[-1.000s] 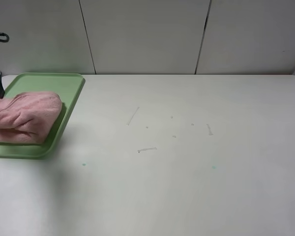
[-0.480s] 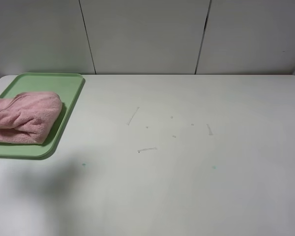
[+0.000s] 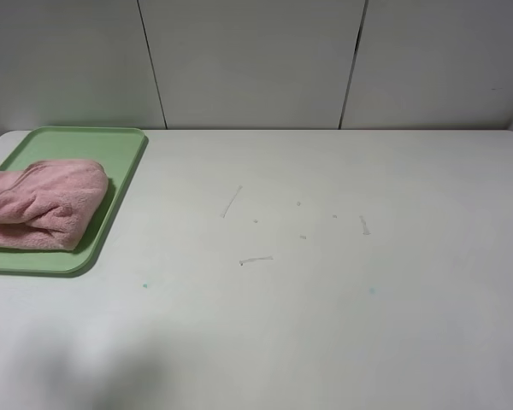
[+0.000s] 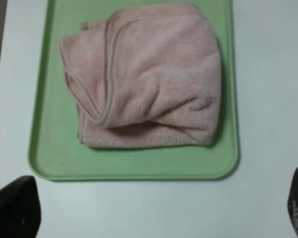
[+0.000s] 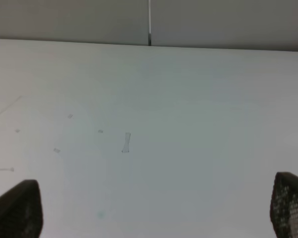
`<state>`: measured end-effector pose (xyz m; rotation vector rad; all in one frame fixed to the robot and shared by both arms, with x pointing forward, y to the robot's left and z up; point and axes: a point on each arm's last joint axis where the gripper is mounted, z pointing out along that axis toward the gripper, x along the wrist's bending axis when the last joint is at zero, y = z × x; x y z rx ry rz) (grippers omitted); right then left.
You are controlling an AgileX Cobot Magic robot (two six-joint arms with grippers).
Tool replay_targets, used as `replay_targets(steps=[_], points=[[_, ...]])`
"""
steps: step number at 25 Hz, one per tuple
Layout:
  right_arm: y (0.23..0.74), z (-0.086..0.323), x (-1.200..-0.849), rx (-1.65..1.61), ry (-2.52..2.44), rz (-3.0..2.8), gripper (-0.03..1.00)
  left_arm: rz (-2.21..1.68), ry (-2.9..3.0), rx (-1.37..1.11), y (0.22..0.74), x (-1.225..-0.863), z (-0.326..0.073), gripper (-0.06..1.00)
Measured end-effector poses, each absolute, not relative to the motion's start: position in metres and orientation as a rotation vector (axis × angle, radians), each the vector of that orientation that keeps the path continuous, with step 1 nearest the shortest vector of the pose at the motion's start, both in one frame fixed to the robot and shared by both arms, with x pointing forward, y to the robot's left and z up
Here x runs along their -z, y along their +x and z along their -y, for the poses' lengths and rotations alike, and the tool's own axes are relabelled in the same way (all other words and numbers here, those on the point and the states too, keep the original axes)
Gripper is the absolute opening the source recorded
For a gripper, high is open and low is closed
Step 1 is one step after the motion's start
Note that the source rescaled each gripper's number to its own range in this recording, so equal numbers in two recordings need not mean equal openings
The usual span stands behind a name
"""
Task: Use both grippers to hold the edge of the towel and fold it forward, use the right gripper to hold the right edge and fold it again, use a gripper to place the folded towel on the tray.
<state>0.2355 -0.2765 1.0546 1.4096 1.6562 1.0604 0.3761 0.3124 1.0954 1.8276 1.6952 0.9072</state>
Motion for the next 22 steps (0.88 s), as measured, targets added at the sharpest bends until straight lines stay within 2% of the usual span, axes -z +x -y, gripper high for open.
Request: replay_targets(steps=[11,16,22], points=[[0.235,0.277,-1.055,-1.06,1.41,-1.656,1.0,-1.666,1.764,-0.896,0.309,-1.075,-0.306,1.0],[0.235,0.277,-1.055,-1.06,1.41,-1.656,1.0,-1.657,1.742,-0.897,0.29,-1.059,-0.305,1.0],[0.235,0.277,-1.055,-1.06,1.41,-1.656,1.0,-1.62,1.698,-0.919,0.275,-1.059,-0.303,1.0]])
